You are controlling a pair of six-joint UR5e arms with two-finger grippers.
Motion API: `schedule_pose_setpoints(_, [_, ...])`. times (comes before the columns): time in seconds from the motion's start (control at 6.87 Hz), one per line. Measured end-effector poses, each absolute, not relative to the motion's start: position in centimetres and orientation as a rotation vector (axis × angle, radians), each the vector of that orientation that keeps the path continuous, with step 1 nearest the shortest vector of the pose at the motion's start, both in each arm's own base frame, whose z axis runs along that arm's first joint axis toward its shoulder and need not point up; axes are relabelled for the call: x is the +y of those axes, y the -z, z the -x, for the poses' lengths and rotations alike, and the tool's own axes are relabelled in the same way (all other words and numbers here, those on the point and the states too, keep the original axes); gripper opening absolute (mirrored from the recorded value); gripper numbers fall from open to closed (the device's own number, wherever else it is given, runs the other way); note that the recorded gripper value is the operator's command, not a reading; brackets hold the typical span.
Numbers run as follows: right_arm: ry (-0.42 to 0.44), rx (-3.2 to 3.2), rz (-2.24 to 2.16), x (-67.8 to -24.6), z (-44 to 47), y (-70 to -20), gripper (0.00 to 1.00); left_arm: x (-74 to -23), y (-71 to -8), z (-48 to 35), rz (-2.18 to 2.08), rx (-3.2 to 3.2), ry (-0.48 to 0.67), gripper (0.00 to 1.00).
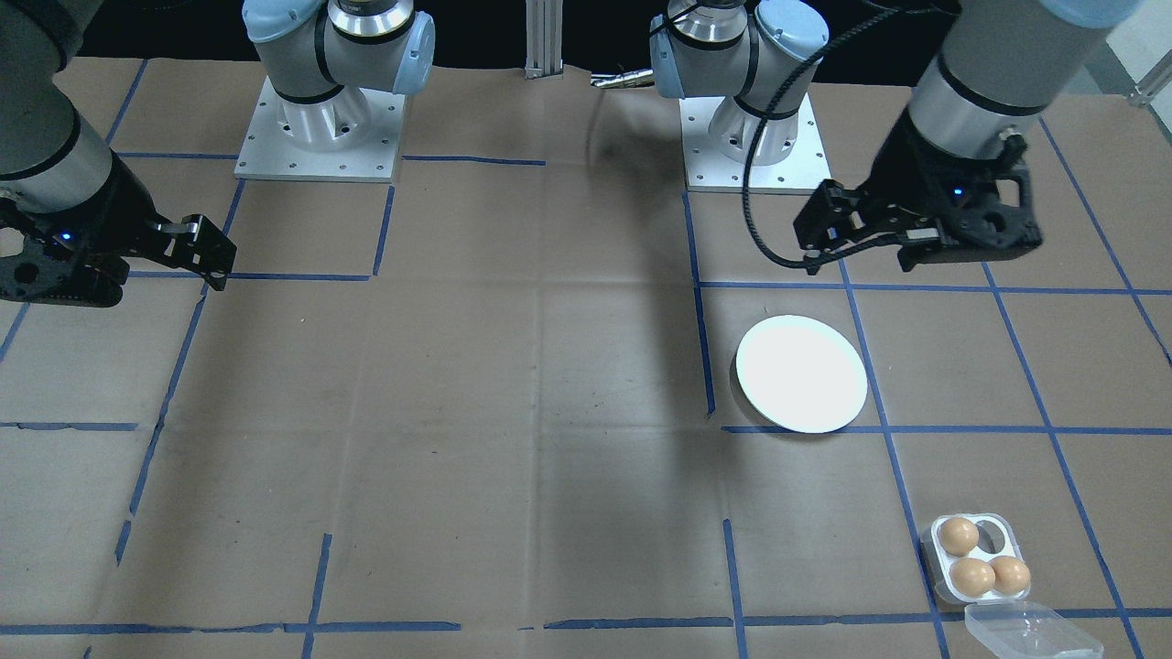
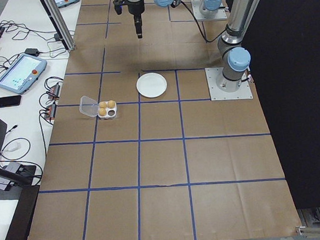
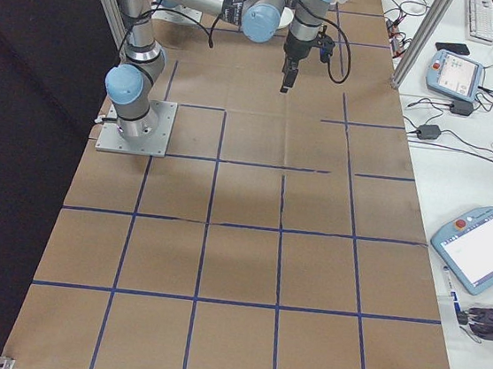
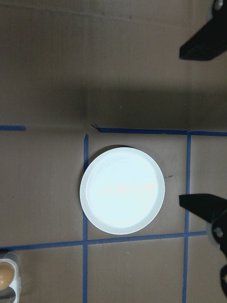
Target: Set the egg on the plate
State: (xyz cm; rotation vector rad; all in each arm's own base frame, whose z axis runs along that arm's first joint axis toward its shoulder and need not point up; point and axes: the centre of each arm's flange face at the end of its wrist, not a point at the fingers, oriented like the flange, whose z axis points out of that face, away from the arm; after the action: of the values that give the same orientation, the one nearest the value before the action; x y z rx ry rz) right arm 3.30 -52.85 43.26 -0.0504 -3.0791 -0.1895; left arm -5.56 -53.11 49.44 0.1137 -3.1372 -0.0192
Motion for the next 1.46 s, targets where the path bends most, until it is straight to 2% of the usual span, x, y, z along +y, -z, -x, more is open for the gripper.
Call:
schedule_pose_setpoints(0.29, [0.19,-3.079,0.05,-52.9,-3.3,-43.3,1.0,-56.1,-49.4,-4.5,-0.1,-3.142,-0.01,1.0])
schedule_pose_setpoints(0.73, [0.189,-3.08,0.05,-52.9,-3.3,-43.3,1.0,-66.0,-47.3,-15.2,-0.082,-3.157,-0.056,0.99])
schedule_pose_setpoints(1.02, [0.19,-3.08,0.05,-52.8,-3.3,-43.3,1.0,-71.4,-43.2,-15.9,-0.07,-3.148,-0.024,0.99])
schedule_pose_setpoints(1.46, [0.189,-3.079,0.05,-52.9,-3.3,-43.3,1.0,-75.0,-36.0,-12.6,-0.058,-3.127,0.075,0.99])
